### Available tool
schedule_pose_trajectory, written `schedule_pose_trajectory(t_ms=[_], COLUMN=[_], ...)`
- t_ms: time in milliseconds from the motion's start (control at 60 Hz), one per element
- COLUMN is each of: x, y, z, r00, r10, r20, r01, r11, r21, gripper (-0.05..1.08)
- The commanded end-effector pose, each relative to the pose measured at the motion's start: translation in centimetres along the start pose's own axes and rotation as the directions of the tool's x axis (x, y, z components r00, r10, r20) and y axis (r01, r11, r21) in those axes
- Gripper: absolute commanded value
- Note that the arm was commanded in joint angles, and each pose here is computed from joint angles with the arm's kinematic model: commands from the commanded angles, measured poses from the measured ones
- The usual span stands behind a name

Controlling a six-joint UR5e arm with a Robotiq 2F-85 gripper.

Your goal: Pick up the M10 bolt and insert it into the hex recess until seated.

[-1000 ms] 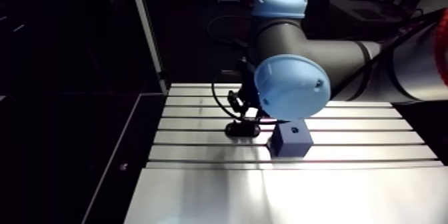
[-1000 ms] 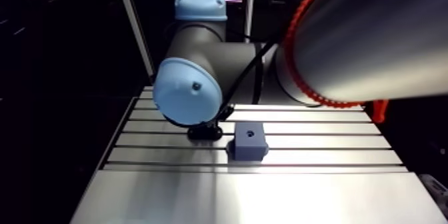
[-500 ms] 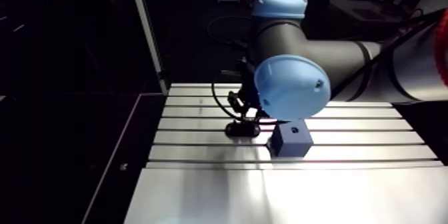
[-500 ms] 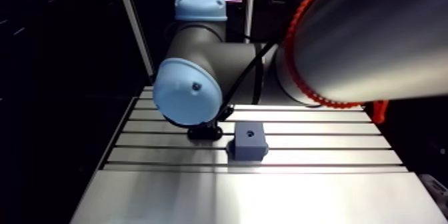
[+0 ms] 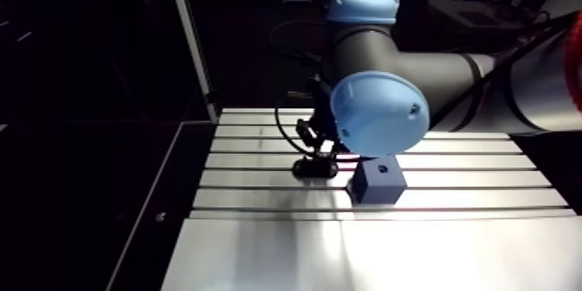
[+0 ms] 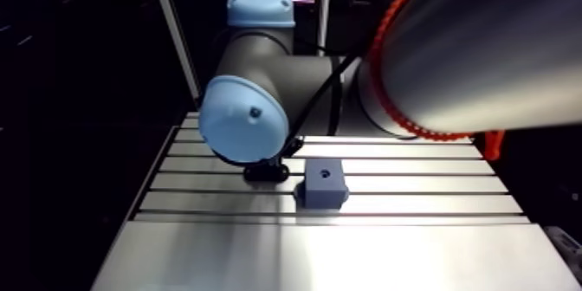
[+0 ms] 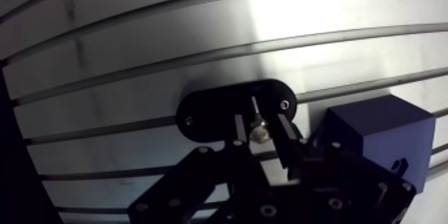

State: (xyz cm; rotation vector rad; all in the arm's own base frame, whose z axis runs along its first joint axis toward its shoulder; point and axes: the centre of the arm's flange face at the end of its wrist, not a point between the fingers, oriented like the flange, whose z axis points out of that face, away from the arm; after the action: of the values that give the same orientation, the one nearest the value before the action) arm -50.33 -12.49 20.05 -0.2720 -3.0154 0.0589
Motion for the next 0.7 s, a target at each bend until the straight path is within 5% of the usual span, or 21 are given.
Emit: schedule_pose_trajectory(t_ms=[17, 700], x=[0.0, 0.0], y=[0.0, -0.02], z=[0.0, 0.0], r00=[1.0, 1.0], r10=[0.0, 0.0], r20=[0.0, 0.0], r01=[0.0, 0.0], r11=[1.0, 1.0], r21=[0.0, 0.002], gripper=[0.65, 0.67])
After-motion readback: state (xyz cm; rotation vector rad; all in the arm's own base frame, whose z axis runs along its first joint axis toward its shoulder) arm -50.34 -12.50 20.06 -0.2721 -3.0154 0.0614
